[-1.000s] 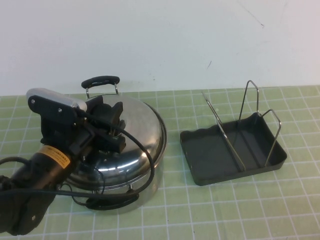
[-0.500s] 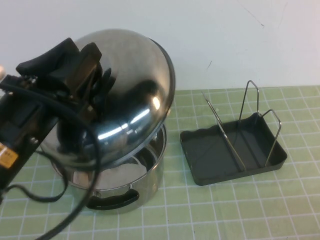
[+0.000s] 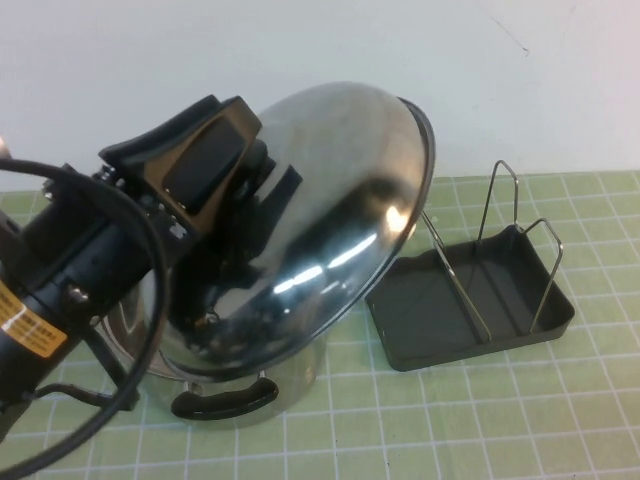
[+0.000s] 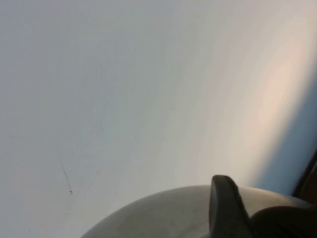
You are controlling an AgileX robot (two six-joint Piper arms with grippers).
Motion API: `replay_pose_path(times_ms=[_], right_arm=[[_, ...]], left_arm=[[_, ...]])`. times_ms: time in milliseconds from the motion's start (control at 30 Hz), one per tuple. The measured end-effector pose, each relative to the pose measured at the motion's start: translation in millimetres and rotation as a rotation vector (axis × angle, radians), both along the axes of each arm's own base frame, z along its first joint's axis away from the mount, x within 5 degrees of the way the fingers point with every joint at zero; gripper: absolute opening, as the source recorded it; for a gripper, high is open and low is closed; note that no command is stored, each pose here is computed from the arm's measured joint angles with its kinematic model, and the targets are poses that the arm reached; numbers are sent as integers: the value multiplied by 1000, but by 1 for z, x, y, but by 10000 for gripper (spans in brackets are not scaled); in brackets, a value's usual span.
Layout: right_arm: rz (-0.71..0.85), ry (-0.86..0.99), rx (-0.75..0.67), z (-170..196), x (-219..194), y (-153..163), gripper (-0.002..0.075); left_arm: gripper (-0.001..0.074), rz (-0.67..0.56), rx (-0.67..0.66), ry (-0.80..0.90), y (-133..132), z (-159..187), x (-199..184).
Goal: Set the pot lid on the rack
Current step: Hand over the pot lid
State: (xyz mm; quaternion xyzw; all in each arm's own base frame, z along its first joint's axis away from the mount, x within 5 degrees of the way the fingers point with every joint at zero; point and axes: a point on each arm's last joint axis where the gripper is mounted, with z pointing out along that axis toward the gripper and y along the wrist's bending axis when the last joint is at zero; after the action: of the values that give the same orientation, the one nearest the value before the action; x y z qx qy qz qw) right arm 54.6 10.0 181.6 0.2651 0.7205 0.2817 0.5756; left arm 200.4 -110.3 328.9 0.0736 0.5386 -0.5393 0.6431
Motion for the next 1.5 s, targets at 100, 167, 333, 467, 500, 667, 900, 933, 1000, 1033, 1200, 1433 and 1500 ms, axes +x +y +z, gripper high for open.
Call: replay_pose_path(times_ms=[100,167,333,467,500,667,900,933,1000,1033,1200,1433,1500], right_arm=[[52,-2,78,1,-1,5,-1],[152,-15,122,8,-3,13,-1],[465,-209,184,56,-13,34,-1],[579,-299,142,89,-10,42,34],[604,-294,137,96,-6,45,62],[729,-225,117,115,15,59,290],[923,-72,183,136,64,83,455],[948,-52,195,139,74,86,459],[990,-16,217,143,93,93,464],[1005,2,225,144,104,96,464],[1116,71,285,144,145,111,465],[1207,123,306,138,167,135,465],[1219,124,297,139,169,141,465]], left_arm=[[309,-26,38,-5,-5,-8,4],[309,-34,77,-6,-7,-13,6],[309,-39,117,-9,-10,-20,9],[309,-38,122,-4,-11,-21,11],[309,-37,123,-5,-11,-21,11],[309,-38,124,-6,-11,-22,11],[309,-69,159,-16,-13,-23,8],[309,-74,159,-14,-14,-24,8],[309,-76,161,-13,-14,-24,8],[309,-78,158,-10,-14,-24,8],[309,-77,152,-5,-13,-24,8],[309,-51,116,7,-11,-22,10],[309,-47,109,10,-11,-21,11]])
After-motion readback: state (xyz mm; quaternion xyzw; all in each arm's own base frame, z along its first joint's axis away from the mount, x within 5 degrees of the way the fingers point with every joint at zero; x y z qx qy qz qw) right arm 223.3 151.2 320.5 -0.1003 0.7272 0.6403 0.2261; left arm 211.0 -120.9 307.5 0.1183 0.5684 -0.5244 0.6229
